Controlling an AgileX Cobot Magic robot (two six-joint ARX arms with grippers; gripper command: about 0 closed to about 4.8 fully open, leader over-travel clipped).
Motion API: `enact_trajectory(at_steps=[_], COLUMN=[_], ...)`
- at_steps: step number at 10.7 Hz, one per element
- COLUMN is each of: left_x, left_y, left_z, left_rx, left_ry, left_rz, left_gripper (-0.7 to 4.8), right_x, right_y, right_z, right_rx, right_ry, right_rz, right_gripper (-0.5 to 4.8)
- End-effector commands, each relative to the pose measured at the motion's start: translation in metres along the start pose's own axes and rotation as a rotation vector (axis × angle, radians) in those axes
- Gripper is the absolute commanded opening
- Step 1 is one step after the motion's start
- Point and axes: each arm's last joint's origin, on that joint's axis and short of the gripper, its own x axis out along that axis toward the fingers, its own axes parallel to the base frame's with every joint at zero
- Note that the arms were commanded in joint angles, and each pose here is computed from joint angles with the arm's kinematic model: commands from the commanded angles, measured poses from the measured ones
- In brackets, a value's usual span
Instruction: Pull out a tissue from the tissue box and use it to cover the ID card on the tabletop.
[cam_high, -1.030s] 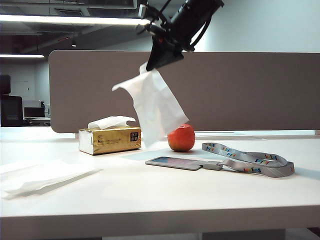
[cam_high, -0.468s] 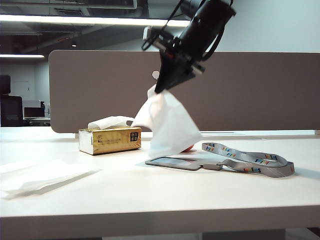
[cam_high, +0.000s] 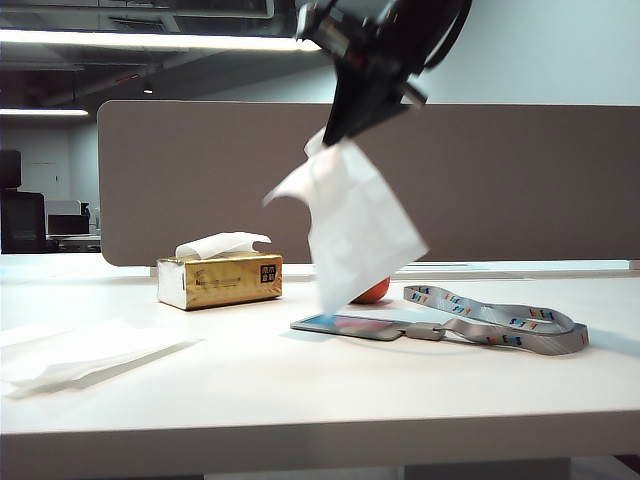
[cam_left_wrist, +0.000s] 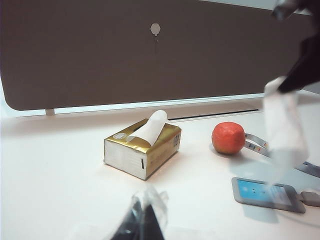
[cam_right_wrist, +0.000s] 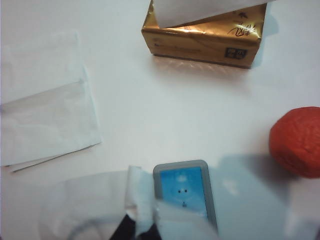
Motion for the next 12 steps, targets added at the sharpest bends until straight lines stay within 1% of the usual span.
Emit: enact_trajectory(at_steps=[1,2,3,4,5,6,7,9,10,11,12], left_x=[0.0,0.0,0.0,0.0,0.0,0.0,0.0,0.0,0.0,0.0,0.0], left_y=[0.0,0.0,0.0,0.0,0.0,0.0,0.0,0.0,0.0,0.0,0.0], left_z=[0.003,0.003,0.003,0.003,0.003,0.003,0.003,0.002,0.002,0.002,0.002], left_rx=[0.006,0.006,0.006,0.006,0.006,0.006,0.006,0.006,0.006,0.006,0.006], left_ry=[-0.015,-0.015,-0.015,-0.015,-0.015,-0.015,-0.015,-0.015,-0.015,-0.015,-0.015], left_rz=[-0.003,-0.004,-0.004,-0.004,-0.004,-0.004,-0.004,-0.005,-0.005,-0.005,-0.005], left_gripper=[-0.06,-0.06,-0.06,-0.06,-0.06,-0.06,-0.06,-0.06,-0.06,-0.06,-0.06], right_x=[-0.069,-0.106,-0.117,-0.118,-0.114,-0.111,-0.066,-0.049,-0.023,0.003,0.009], right_y=[0.03,0.05,0.061,0.062,0.065,0.064,0.049,0.044,0.035,0.023,0.02], right_z=[-0.002,-0.015,-0.037,-0.042,-0.058,-0.06,-0.076,-0.084,-0.093,-0.093,-0.093], right_rx=[-0.016,-0.018,0.005,0.0,-0.034,-0.035,-0.02,-0.013,0.002,0.0,0.0], right_ry=[-0.027,-0.068,-0.12,-0.136,-0.223,-0.235,-0.305,-0.324,-0.324,-0.334,-0.336], right_rz=[-0.038,-0.05,-0.063,-0.069,-0.09,-0.092,-0.101,-0.103,-0.1,-0.119,-0.124], right_gripper=[-0.06,-0.06,-0.06,-0.06,-0.06,-0.06,-0.06,-0.06,-0.06,-0.06,-0.06])
